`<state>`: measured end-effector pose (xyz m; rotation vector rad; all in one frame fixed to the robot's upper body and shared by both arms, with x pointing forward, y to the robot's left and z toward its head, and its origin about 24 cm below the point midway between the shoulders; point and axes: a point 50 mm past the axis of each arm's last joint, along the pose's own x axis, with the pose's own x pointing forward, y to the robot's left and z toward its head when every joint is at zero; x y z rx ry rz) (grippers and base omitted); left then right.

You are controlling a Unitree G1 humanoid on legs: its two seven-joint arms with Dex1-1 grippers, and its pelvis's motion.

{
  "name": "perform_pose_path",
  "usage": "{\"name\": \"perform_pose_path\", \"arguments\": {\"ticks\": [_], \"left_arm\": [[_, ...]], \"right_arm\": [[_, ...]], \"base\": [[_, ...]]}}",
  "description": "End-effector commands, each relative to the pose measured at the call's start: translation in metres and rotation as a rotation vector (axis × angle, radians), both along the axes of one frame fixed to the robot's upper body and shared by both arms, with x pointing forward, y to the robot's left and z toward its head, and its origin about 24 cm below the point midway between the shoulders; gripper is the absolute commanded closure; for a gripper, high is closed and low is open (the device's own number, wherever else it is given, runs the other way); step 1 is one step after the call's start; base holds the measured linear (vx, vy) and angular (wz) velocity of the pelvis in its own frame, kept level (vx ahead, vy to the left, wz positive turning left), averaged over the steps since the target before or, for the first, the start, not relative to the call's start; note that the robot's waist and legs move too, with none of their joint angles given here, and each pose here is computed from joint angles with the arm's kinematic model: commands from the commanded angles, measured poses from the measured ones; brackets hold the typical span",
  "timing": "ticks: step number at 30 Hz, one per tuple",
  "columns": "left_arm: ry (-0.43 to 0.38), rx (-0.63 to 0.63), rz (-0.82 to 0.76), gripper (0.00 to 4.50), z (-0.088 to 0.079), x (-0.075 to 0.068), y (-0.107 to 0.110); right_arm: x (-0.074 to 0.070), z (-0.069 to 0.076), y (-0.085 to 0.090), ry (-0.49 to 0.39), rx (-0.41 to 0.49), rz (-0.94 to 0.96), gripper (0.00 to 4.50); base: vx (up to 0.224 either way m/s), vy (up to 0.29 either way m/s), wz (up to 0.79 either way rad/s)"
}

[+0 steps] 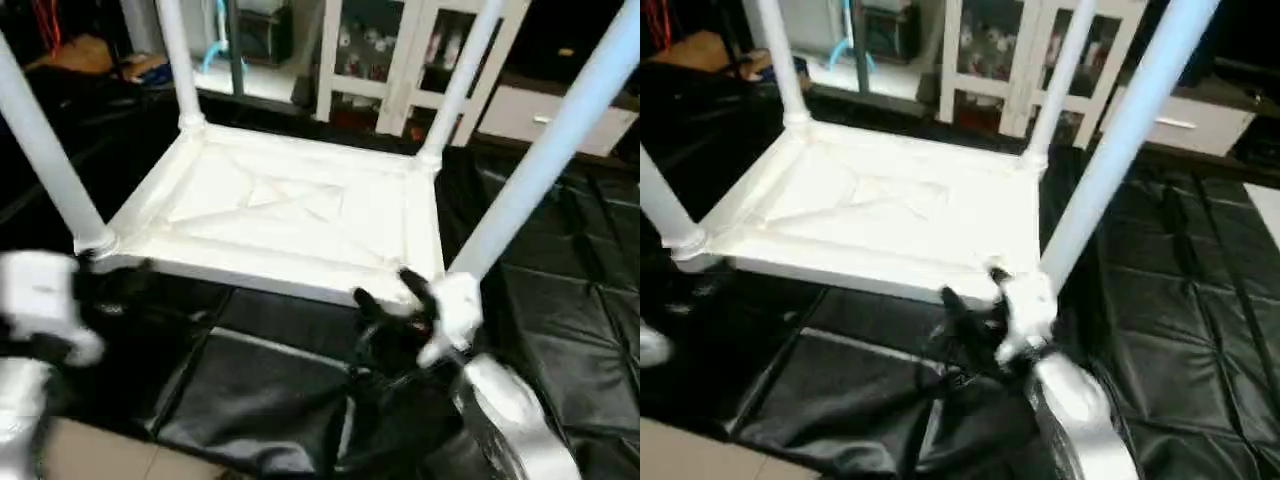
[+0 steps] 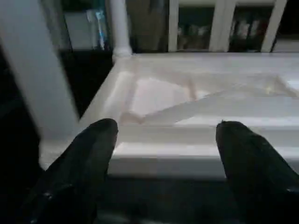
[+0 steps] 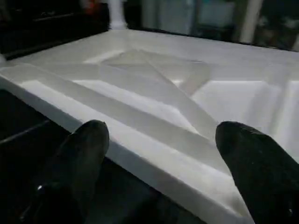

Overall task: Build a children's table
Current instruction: Rotate leg to tighten

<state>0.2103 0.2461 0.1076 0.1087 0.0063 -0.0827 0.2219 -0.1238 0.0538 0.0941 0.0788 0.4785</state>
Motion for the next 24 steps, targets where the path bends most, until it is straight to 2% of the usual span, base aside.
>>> {"name": "perform_pose_path", "arguments": {"ticks": [1, 5, 13, 18, 21, 24], "left_arm": [[-0.021, -0.012, -0.008, 0.81, -0.006, 0.006, -0.013], [-0.013, -0.023, -0.038, 0.81, -0.013, 0.011, -0.025], [-0.056, -0.010, -0.022, 0.81, -0.020, 0.018, -0.037], [-0.068, 0.029, 0.001, 0.81, -0.023, 0.014, -0.043], [-0.070, 0.059, 0.021, 0.81, -0.026, 0.011, -0.045], [-0.061, 0.065, 0.129, 0.81, -0.026, 0.007, -0.034]], "right_arm": [[-0.008, 0.003, -0.009, -0.021, 0.005, -0.041, 0.43], [-0.014, -0.001, -0.013, -0.011, 0.014, -0.069, 0.43], [-0.003, 0.008, -0.015, -0.034, -0.011, -0.056, 0.43], [0.003, 0.010, -0.014, -0.027, -0.009, -0.014, 0.43], [0.005, 0.007, -0.013, -0.008, -0.025, 0.023, 0.43], [0.008, 0.004, -0.012, 0.006, -0.048, 0.030, 0.43]], "base": [[0.000, 0.000, 0.00], [-0.024, 0.004, -0.13], [-0.024, 0.125, -0.67], [-0.132, 0.216, -0.55], [-0.068, 0.153, -0.45], [0.043, 0.089, -0.36]]}}
